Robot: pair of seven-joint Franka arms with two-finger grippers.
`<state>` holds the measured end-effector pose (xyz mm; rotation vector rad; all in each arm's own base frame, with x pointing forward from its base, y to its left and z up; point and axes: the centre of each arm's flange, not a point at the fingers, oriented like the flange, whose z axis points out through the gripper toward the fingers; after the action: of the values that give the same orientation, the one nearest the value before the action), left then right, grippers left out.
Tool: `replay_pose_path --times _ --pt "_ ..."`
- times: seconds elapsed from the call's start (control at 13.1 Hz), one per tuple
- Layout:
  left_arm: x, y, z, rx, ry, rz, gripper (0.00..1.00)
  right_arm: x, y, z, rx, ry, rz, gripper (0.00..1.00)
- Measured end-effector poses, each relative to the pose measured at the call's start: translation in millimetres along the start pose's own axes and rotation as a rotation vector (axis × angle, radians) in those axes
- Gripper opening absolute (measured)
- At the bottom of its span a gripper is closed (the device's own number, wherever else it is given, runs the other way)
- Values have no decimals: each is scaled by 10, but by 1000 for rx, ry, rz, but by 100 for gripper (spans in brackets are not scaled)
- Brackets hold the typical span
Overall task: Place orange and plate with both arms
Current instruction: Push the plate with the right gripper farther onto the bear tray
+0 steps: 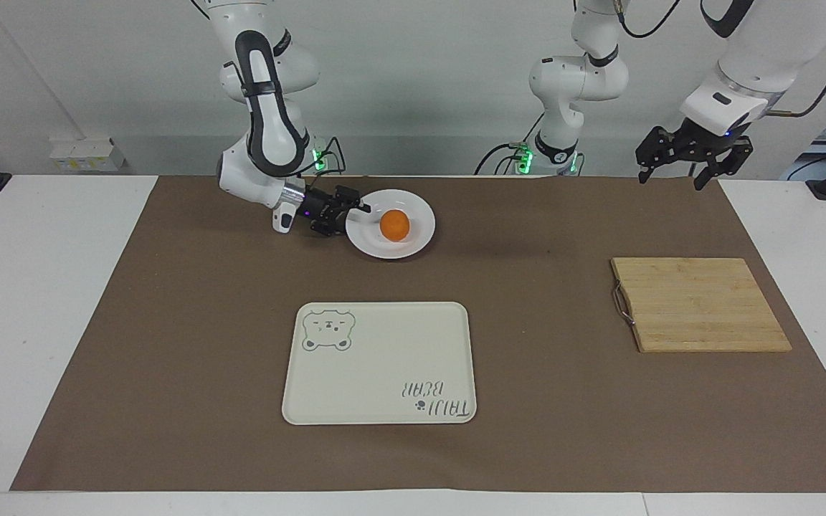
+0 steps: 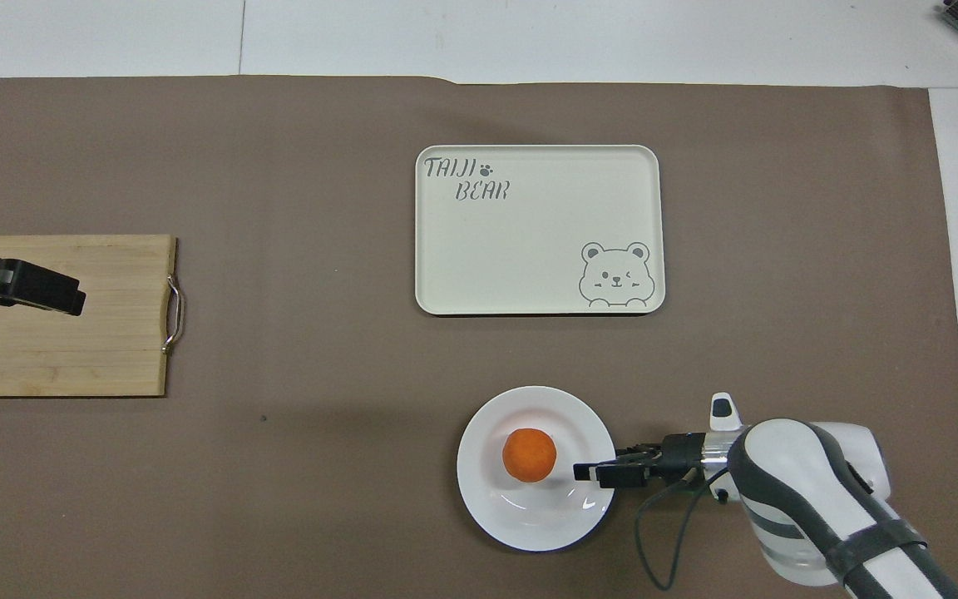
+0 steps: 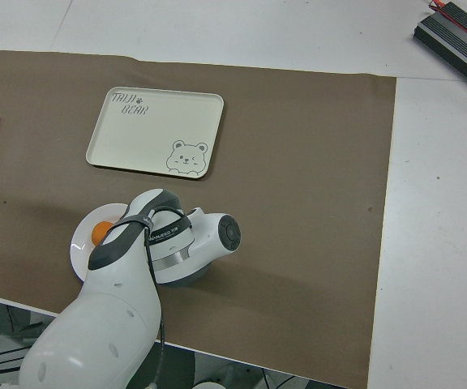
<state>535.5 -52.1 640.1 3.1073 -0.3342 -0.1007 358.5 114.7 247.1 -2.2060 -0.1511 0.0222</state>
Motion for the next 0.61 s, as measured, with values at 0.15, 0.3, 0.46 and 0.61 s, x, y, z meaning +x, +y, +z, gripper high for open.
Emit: replay_pose_path --times 0.15,0.3,0.46,0.61 --pt "1 3 52 -1 -11 1 100 -26 -8 25 -7 0 -1 100" --pt "-2 4 65 -2 -14 1 100 -32 -7 23 -7 1 0 98" --pt "-4 4 64 -2 -14 0 100 -32 -7 20 -8 2 -1 79" --pt "-4 4 64 -2 -14 0 100 -36 -2 21 -9 2 0 55"
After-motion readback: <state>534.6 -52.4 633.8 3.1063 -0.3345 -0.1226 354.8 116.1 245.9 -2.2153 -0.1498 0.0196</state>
